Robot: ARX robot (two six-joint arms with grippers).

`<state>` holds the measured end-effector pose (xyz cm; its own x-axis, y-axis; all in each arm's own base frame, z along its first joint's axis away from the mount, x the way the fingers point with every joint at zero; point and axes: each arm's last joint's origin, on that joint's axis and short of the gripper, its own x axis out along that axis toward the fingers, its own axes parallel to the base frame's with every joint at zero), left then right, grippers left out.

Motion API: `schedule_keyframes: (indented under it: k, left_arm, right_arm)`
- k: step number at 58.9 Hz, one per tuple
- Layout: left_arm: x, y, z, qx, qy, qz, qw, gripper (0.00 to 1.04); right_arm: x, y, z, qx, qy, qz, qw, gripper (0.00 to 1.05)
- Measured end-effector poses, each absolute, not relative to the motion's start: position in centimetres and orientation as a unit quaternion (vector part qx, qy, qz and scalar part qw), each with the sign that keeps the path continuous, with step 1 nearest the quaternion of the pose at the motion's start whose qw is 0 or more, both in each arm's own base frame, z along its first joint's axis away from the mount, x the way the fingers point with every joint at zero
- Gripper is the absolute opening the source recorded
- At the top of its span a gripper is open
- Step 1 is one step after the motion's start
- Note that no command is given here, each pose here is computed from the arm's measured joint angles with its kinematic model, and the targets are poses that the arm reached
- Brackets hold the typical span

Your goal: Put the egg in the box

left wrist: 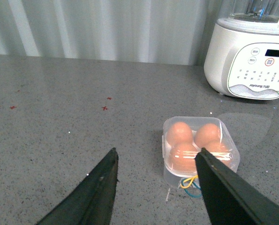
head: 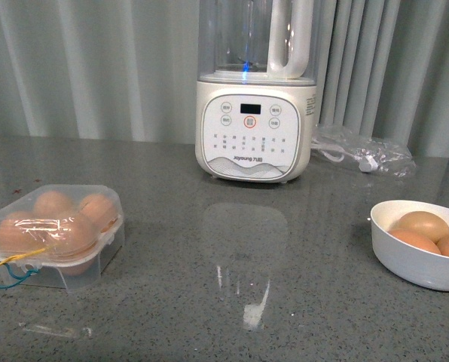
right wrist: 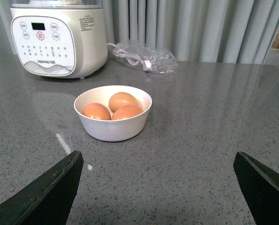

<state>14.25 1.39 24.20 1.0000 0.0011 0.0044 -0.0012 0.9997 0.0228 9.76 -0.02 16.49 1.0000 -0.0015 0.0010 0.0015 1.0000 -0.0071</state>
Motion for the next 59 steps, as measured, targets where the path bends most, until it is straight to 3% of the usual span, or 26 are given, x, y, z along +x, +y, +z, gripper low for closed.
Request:
schedule_keyframes:
  k: [16,59]
  left_arm:
    - [13.0,0.0,20.8,0.000,0.006,-0.001,1.000,0.04]
    - [11.0,0.0,17.4,0.000,-0.002,0.000,1.000,0.04]
  right_arm:
    - [9.8,0.0,16.5,-0.003,0.000,0.000,1.000,0.98]
    - [9.8,0.0,16.5,-0.004,0.000,-0.001,1.000,0.98]
